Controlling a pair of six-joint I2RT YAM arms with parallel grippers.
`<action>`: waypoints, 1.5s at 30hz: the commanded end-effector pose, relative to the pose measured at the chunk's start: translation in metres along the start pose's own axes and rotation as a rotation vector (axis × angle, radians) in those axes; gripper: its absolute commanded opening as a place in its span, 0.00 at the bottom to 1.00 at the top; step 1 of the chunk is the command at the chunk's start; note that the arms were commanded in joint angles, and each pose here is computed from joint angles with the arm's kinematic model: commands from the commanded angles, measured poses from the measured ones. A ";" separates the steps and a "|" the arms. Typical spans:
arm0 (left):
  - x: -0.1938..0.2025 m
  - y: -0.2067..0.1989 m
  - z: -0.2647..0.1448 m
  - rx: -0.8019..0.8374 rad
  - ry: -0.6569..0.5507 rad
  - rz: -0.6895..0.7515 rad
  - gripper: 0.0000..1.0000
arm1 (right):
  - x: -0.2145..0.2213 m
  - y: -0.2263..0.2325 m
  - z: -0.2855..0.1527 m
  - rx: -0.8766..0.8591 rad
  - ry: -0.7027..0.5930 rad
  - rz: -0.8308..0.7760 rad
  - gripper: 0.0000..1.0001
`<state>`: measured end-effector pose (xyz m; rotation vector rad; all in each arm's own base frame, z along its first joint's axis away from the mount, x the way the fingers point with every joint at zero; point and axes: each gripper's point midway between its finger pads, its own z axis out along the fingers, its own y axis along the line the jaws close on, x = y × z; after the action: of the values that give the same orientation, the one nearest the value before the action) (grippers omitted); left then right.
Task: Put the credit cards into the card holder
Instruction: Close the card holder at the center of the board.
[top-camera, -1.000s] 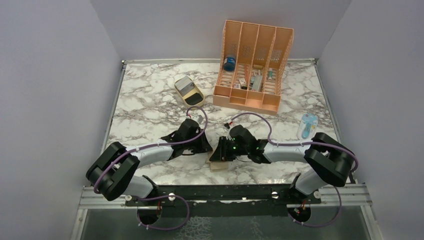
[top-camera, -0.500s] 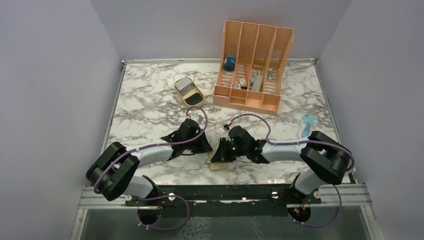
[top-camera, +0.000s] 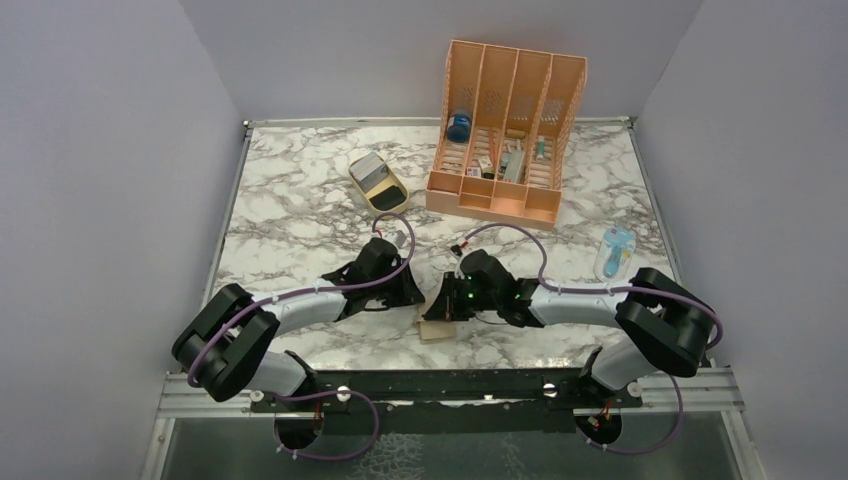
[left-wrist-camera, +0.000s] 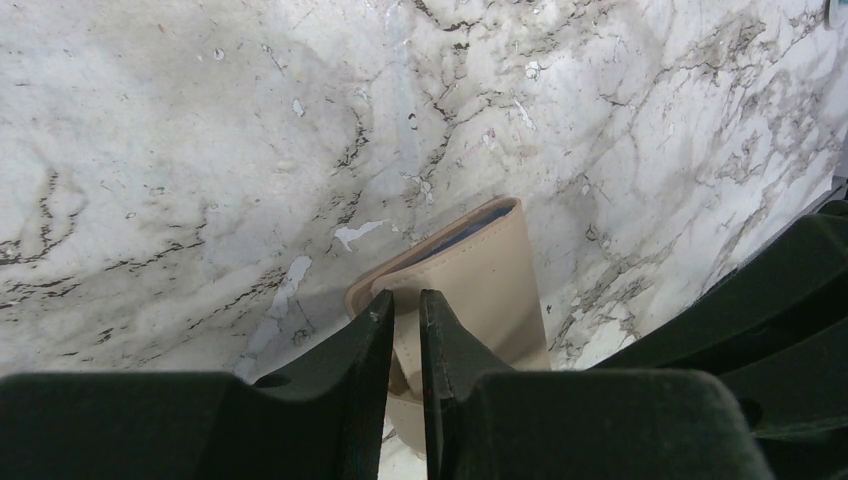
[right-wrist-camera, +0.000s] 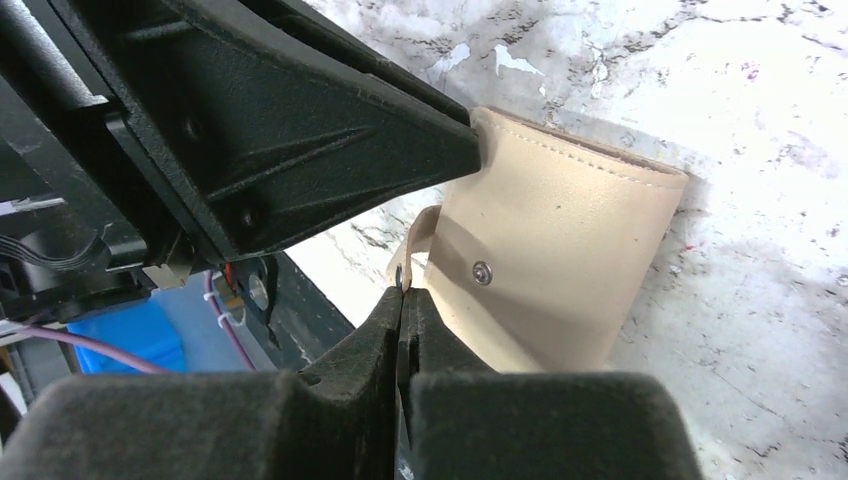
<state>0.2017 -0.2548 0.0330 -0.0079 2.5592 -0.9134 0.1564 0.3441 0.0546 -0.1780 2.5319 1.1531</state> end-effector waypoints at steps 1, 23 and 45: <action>0.006 0.013 0.001 -0.040 0.007 0.004 0.19 | -0.008 -0.006 -0.004 0.062 -0.038 -0.025 0.01; 0.008 0.014 0.003 -0.040 0.011 0.002 0.19 | -0.016 -0.009 -0.003 0.111 -0.050 -0.064 0.01; 0.007 0.014 0.003 -0.039 0.015 0.012 0.19 | -0.006 -0.036 0.008 0.219 -0.008 -0.040 0.01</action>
<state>0.2018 -0.2548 0.0319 -0.0071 2.5598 -0.9126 0.1676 0.3290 0.0355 -0.1753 2.6043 0.9304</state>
